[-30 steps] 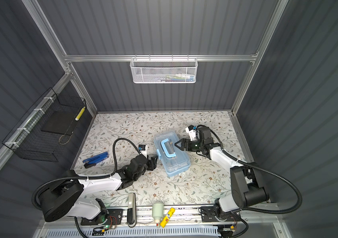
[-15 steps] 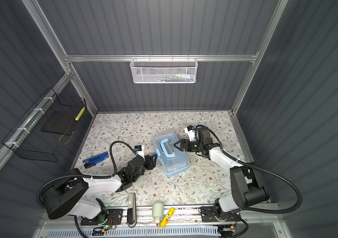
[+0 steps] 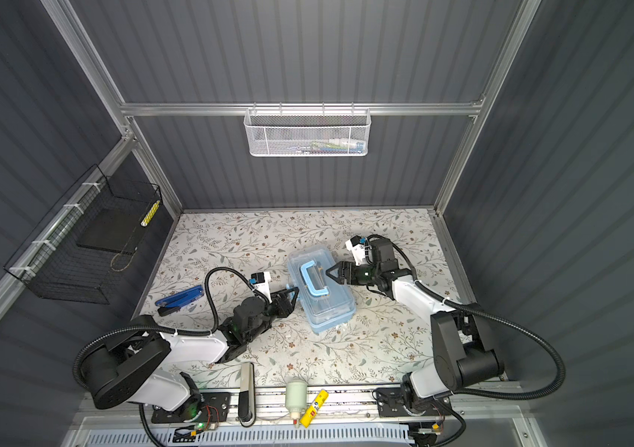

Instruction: Pack the tool kit

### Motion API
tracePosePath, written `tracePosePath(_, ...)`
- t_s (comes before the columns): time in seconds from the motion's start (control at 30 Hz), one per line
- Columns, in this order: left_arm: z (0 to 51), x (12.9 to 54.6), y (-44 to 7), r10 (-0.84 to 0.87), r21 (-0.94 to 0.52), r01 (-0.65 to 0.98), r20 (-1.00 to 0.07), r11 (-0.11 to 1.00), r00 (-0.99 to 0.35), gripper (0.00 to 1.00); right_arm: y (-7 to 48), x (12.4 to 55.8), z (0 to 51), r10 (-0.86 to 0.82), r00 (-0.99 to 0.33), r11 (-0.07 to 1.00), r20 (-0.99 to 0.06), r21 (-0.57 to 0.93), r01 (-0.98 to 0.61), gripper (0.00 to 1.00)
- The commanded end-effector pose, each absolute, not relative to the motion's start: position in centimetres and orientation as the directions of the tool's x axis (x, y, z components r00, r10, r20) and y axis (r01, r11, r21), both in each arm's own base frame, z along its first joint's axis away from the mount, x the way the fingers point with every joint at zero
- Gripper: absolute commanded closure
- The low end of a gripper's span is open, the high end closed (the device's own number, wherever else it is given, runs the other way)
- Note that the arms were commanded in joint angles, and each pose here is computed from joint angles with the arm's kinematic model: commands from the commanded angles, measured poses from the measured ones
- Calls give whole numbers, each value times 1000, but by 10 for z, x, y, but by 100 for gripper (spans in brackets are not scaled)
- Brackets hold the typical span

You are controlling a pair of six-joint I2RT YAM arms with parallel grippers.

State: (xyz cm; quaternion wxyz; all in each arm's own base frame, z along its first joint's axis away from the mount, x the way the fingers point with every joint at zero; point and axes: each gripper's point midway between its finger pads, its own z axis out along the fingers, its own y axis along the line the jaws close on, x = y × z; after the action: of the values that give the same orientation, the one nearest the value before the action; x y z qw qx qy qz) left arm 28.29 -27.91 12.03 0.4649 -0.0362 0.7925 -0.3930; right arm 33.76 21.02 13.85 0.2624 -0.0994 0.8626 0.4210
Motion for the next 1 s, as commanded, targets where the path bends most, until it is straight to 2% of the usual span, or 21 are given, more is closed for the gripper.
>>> tracePosePath(0.0, 117, 279, -285, -432, -684, 322, -688, 654, -584, 46, 224, 324, 136, -2, -862, 579, -506, 703, -414, 22)
tracePosePath(0.13, 115, 279, -288, -435, -693, 330, -681, 641, -589, 52, 224, 323, 136, -1, -862, 578, -507, 703, -414, 22)
tracePosePath(0.5, 120, 278, -273, -423, -655, 309, -711, 690, -562, 55, 222, 323, 133, 0, -864, 586, -503, 700, -408, 22)
tracePosePath(0.77, 120, 275, -269, -411, -644, 304, -715, 702, -566, 73, 223, 325, 131, -2, -866, 588, -500, 700, -406, 22)
tracePosePath(0.97, 125, 276, -276, -408, -654, 326, -711, 683, -572, 81, 223, 324, 130, -3, -868, 589, -497, 700, -403, 22)
